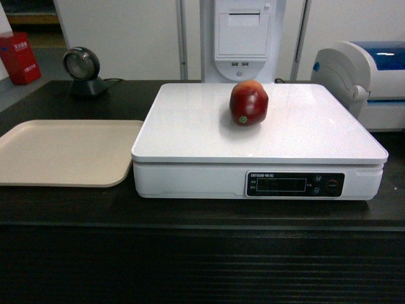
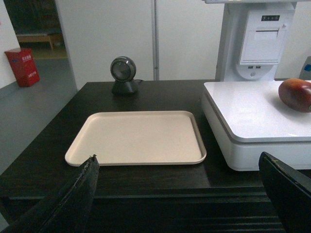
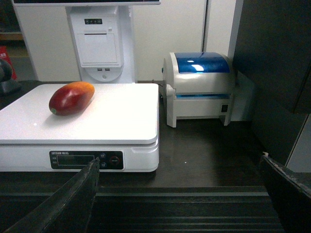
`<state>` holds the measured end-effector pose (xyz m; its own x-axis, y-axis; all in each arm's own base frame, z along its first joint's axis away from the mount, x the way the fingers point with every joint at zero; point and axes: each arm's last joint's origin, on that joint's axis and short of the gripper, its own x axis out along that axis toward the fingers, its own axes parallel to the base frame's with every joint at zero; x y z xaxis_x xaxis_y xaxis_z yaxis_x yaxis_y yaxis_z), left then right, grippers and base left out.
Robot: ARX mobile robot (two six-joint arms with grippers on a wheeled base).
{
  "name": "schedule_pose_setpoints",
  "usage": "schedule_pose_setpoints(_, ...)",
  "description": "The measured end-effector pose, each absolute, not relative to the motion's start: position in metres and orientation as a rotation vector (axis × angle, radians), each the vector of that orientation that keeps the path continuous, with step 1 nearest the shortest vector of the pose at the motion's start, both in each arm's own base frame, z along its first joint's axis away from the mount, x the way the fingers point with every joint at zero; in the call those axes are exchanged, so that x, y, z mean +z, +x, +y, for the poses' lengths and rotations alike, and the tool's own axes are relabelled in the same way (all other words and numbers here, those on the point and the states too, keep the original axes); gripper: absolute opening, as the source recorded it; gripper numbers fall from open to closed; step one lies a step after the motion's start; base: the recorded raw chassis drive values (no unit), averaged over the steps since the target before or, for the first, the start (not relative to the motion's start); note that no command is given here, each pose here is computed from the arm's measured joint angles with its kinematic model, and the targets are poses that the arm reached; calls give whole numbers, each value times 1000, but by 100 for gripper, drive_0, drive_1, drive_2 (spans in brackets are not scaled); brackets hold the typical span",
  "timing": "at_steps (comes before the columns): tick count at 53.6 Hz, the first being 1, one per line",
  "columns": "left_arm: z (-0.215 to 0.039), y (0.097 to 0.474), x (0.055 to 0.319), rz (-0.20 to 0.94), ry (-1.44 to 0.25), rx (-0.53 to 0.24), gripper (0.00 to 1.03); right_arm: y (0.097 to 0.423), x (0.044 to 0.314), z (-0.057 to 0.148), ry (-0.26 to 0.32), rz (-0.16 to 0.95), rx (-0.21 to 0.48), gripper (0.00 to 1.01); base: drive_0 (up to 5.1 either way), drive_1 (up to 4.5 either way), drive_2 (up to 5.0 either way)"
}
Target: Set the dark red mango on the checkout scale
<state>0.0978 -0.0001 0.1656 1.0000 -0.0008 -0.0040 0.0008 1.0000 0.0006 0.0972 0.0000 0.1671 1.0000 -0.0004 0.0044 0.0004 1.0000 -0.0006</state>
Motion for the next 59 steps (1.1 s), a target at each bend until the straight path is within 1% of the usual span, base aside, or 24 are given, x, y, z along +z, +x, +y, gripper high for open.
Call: schedule_pose_setpoints(59,0,98,166,2,1,0,98,97,167,0,-1,-4,0,98,0,0,0)
